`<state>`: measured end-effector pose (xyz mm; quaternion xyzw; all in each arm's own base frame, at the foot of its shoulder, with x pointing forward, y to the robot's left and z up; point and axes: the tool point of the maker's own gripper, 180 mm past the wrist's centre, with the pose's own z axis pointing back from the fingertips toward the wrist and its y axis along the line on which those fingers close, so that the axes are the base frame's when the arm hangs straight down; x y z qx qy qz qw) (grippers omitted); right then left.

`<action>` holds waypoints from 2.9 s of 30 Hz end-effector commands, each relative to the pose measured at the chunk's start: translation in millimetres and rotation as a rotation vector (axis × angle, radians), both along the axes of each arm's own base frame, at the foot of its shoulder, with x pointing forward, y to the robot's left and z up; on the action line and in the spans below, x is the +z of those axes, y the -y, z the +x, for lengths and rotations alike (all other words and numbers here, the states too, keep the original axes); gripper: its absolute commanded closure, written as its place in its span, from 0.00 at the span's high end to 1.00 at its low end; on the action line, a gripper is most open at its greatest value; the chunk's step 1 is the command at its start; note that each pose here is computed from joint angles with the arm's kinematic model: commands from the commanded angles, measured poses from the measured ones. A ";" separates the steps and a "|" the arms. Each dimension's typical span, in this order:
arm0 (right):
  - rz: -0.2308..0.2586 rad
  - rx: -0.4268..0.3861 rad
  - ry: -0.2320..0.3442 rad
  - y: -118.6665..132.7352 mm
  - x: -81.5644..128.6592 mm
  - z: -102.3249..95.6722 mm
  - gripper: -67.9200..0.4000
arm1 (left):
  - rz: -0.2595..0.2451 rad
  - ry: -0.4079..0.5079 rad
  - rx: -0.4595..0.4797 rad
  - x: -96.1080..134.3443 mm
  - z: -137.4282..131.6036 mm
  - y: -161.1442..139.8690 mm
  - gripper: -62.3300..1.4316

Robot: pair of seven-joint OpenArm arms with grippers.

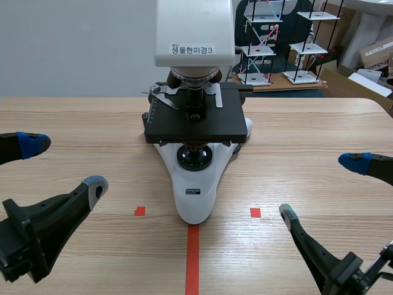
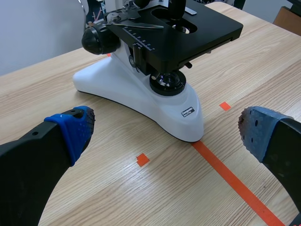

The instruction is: Point at the stage knob

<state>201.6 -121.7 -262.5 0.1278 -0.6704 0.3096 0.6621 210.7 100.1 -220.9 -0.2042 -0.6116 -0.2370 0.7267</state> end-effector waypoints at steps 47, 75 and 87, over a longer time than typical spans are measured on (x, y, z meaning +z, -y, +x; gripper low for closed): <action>-0.070 -0.052 0.035 19.4 -25.3 144.8 0.01 | -0.020 0.027 0.000 9.2 1.3 2.0 1.00; -0.049 0.058 0.123 -28.8 -27.2 183.7 0.01 | -0.020 0.027 0.000 9.2 1.3 2.0 1.00; -0.055 0.057 0.114 -28.6 -29.9 182.9 0.01 | -0.020 0.027 0.000 9.2 1.3 2.0 1.00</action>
